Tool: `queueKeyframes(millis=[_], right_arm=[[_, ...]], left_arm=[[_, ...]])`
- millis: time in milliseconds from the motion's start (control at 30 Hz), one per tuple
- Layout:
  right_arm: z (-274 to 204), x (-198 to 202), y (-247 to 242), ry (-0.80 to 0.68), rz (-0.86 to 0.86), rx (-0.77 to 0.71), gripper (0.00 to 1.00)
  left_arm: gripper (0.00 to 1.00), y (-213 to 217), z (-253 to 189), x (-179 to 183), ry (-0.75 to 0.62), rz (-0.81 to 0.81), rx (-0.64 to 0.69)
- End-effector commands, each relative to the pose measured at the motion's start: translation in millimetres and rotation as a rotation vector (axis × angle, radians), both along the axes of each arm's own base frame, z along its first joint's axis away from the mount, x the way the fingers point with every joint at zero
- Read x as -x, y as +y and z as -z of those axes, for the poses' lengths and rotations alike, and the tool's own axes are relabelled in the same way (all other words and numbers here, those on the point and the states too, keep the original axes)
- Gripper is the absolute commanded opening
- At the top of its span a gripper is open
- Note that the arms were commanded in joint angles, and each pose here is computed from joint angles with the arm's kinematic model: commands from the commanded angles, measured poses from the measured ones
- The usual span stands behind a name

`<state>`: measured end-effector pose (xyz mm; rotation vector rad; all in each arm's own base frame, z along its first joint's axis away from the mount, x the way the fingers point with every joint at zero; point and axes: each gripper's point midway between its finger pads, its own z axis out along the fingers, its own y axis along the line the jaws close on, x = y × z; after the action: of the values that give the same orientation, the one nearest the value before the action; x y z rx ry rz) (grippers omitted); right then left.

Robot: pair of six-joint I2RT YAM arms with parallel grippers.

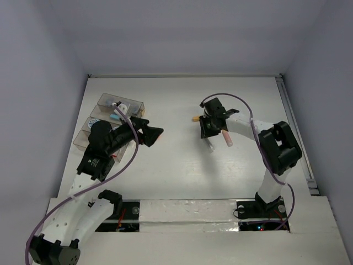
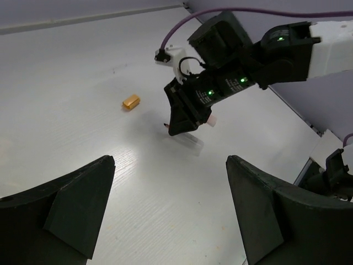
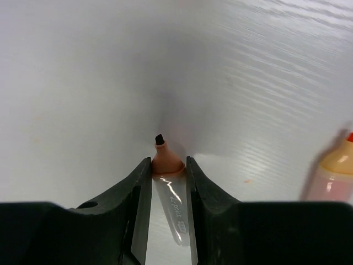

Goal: Sort the stationery into containers
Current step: Pick up the pen from the center of the board.

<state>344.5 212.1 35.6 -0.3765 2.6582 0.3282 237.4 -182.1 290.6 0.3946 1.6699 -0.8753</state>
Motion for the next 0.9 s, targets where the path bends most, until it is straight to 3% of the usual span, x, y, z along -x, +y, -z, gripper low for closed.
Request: queueKeyframes(millis=[0, 167, 300, 567, 867], right_arm=[[-93.4, -20.6, 63.5, -0.240, -0.050, -0.286, 0.06], [-218.3, -9.4, 126.4, -0.489, -0.048, -0.671, 0.09], [-280.9, 10.5, 156.1, -0.585, -0.057, -0.864, 0.08], [-321.2, 39.1, 192.4, -0.621, -0.100, -1.004, 0.07], [-337.4, 63.6, 222.0, -0.592, -0.177, -1.086, 0.06]], left_arm=[[0.79, -7.8, -17.4, 2.3, -0.049, 0.049, 0.020], [0.74, -10.3, -8.0, -3.7, -0.011, 0.049, 0.016], [0.70, -9.0, 1.0, -10.9, 0.018, 0.024, 0.001], [0.67, -9.2, 1.7, -12.4, 0.016, 0.021, 0.004], [0.56, -5.9, 5.1, -17.5, 0.026, -0.011, -0.003]])
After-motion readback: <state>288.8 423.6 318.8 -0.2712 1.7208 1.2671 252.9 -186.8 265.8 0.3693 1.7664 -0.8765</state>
